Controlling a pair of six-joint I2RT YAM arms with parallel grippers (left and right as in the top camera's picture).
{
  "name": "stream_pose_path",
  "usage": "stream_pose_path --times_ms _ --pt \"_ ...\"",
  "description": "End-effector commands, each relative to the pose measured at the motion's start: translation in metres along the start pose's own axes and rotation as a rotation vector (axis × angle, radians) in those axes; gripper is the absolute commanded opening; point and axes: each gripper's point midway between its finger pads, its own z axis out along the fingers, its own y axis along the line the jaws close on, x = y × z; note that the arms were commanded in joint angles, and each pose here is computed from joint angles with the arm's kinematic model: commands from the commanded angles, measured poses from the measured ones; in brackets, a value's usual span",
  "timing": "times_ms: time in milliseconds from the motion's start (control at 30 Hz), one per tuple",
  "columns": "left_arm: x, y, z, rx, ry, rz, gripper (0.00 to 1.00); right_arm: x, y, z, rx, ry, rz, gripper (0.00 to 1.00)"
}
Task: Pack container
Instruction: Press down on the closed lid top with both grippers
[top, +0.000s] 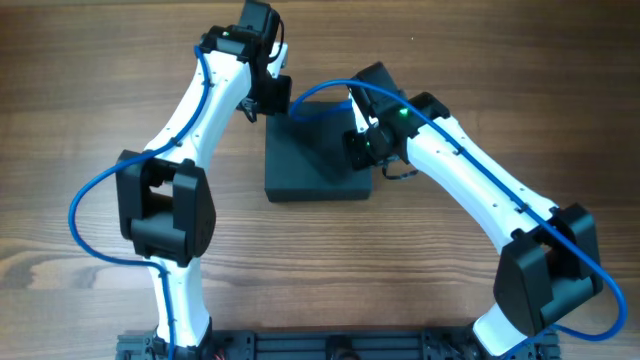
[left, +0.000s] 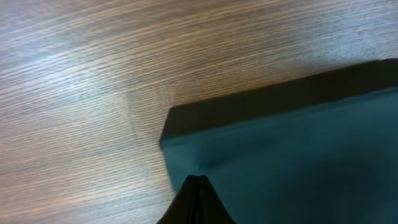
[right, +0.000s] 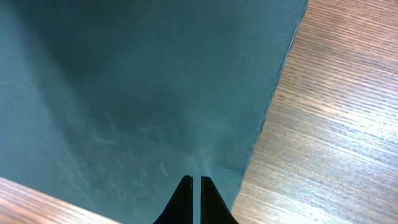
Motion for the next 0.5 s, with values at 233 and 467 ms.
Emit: stream_pose_path --times_ms 233,467 --pt "0.012 -0.012 0.033 0.015 0.075 0.044 0.04 0.033 -0.005 0.031 -0.002 0.062 0.019 0.05" --pt "0.022 -0.011 0.043 0.013 0.101 0.043 0.04 0.051 -0.010 0.044 -0.001 0.095 0.025 0.05"
